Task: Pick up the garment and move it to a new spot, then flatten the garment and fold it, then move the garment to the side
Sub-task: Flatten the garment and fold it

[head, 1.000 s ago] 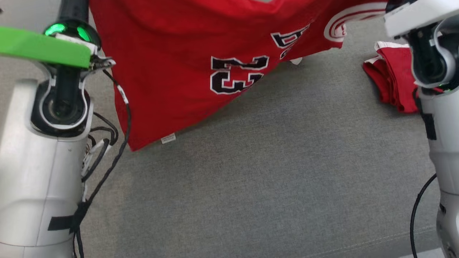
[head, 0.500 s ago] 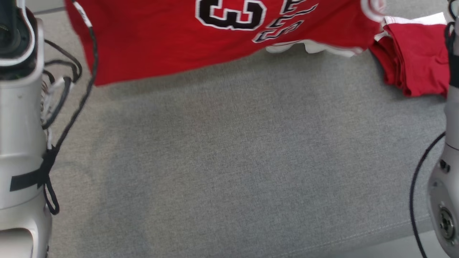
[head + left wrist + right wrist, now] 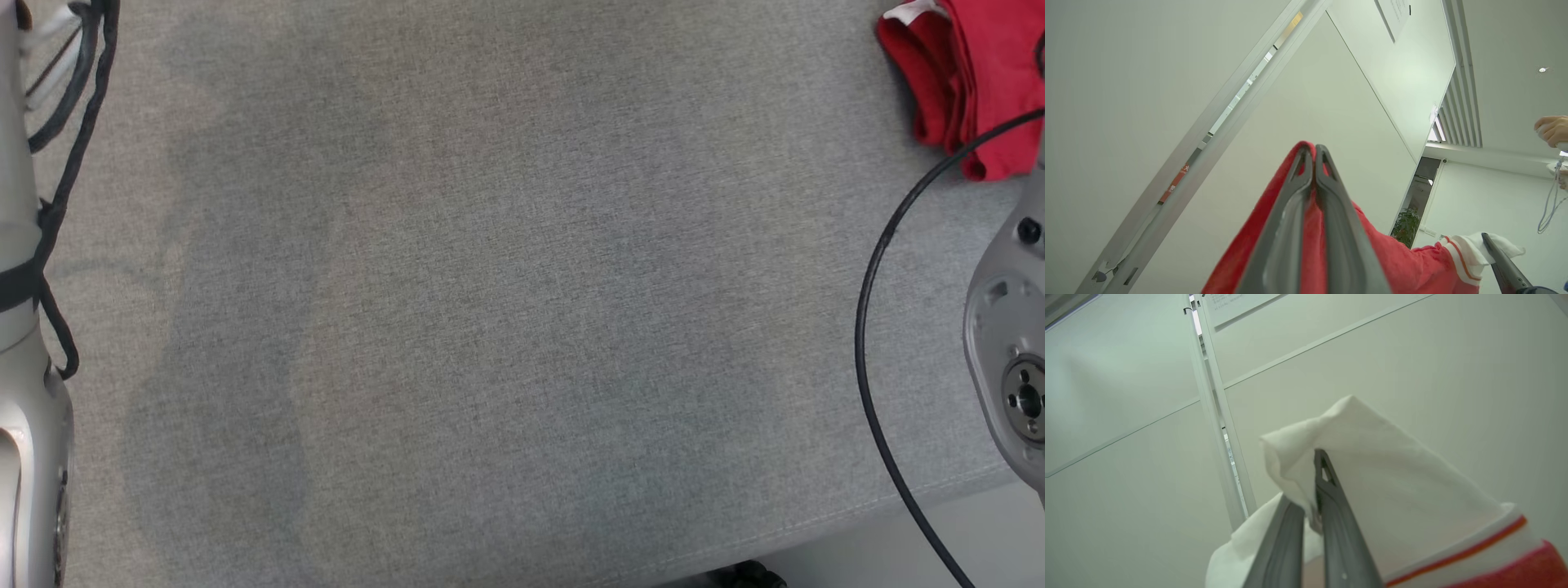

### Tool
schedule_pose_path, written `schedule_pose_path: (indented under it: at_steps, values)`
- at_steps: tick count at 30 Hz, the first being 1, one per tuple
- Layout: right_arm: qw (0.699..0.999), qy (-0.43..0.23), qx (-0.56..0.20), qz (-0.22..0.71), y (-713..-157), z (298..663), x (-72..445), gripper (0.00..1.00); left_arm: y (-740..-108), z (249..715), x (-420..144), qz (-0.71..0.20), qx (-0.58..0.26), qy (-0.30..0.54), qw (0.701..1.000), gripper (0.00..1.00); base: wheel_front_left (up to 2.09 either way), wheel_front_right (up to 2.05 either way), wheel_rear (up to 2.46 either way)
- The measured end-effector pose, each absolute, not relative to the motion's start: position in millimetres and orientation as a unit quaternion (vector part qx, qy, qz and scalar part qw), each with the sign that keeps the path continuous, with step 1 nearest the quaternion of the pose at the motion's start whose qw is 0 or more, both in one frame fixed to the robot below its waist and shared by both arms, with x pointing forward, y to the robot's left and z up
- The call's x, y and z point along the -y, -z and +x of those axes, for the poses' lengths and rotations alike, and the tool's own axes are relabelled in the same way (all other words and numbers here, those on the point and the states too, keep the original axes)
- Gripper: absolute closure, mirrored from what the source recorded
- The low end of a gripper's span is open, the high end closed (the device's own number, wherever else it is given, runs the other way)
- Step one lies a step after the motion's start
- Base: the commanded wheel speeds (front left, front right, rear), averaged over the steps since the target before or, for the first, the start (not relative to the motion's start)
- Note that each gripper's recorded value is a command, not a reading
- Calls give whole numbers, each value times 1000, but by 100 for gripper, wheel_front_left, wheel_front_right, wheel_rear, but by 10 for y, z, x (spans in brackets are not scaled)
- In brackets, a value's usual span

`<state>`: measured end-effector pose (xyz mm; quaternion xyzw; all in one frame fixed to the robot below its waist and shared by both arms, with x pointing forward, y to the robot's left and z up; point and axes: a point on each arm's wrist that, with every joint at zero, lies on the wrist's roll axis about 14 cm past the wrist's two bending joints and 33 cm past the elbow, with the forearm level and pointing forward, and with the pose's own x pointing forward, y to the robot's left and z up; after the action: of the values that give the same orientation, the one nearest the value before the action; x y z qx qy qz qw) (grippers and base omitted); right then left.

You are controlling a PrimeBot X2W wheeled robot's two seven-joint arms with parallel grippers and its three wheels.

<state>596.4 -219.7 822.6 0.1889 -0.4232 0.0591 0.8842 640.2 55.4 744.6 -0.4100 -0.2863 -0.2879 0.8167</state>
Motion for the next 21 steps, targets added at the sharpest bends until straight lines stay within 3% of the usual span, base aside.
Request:
schedule_pose_path:
  at_steps: [4, 8, 11, 15, 21]
  values:
    - [893, -84, 404, 181, -8018, 6066, 1981, 100, -7259, 6437, -601, -398, 278, 282, 827, 100, 0, 0, 0]
    - [936, -98, 306, 144, -7247, 6227, 1828, 100, -6535, 6423, -580, -388, 200, 260, 861, 100, 0, 0, 0]
    - [960, -122, 217, 126, -6701, 6208, 1711, 100, -6125, 6283, -572, -398, 151, 247, 870, 100, 0, 0, 0]
    - [982, -152, 76, 87, -5991, 5979, 1669, 100, -5629, 6025, -633, -421, 88, 217, 876, 100, 0, 0, 0]
    - [981, -155, -88, 77, -5356, 5382, 1874, 100, -5080, 5506, -704, -458, -3, 183, 870, 100, 0, 0, 0]
